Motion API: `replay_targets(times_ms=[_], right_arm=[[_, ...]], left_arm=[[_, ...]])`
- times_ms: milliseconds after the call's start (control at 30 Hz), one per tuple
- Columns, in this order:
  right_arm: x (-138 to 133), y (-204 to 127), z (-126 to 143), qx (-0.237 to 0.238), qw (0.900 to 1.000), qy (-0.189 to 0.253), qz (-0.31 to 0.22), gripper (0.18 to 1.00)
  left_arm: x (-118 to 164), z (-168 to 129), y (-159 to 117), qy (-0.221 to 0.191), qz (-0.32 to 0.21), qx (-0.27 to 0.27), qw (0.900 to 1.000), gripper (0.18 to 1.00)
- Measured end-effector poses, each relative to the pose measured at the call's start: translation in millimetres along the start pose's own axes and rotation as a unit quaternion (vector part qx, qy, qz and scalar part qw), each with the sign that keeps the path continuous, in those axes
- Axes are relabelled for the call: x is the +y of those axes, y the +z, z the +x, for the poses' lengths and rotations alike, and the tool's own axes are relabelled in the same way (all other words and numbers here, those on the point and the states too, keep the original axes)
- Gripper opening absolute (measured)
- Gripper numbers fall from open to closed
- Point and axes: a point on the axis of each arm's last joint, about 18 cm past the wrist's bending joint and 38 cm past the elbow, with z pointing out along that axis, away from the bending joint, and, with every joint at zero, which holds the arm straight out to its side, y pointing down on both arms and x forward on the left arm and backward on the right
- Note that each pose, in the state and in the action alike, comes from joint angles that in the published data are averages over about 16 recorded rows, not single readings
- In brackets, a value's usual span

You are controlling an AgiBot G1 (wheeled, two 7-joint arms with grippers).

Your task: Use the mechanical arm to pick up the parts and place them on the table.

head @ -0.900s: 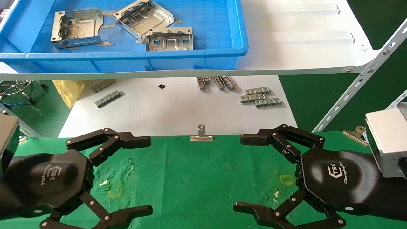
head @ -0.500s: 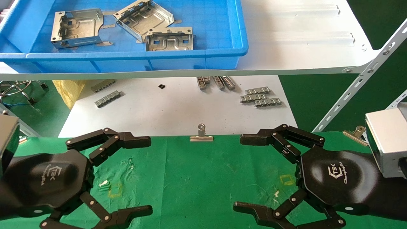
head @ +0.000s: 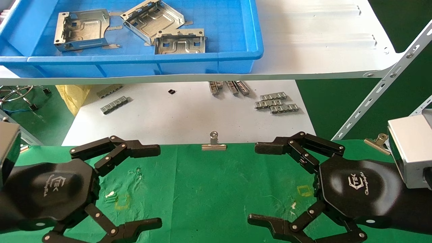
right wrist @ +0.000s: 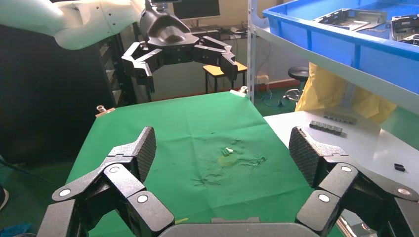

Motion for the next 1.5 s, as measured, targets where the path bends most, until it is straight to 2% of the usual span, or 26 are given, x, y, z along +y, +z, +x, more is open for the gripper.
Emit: replay_targets(times_ms=[1500], right_arm=[[0.0,0.0,0.0,0.000,1.000,0.000,0.000,0.999]], left_arm=[[0.0,0.0,0.0,0.000,0.000,0.000,1.0000,1.001]])
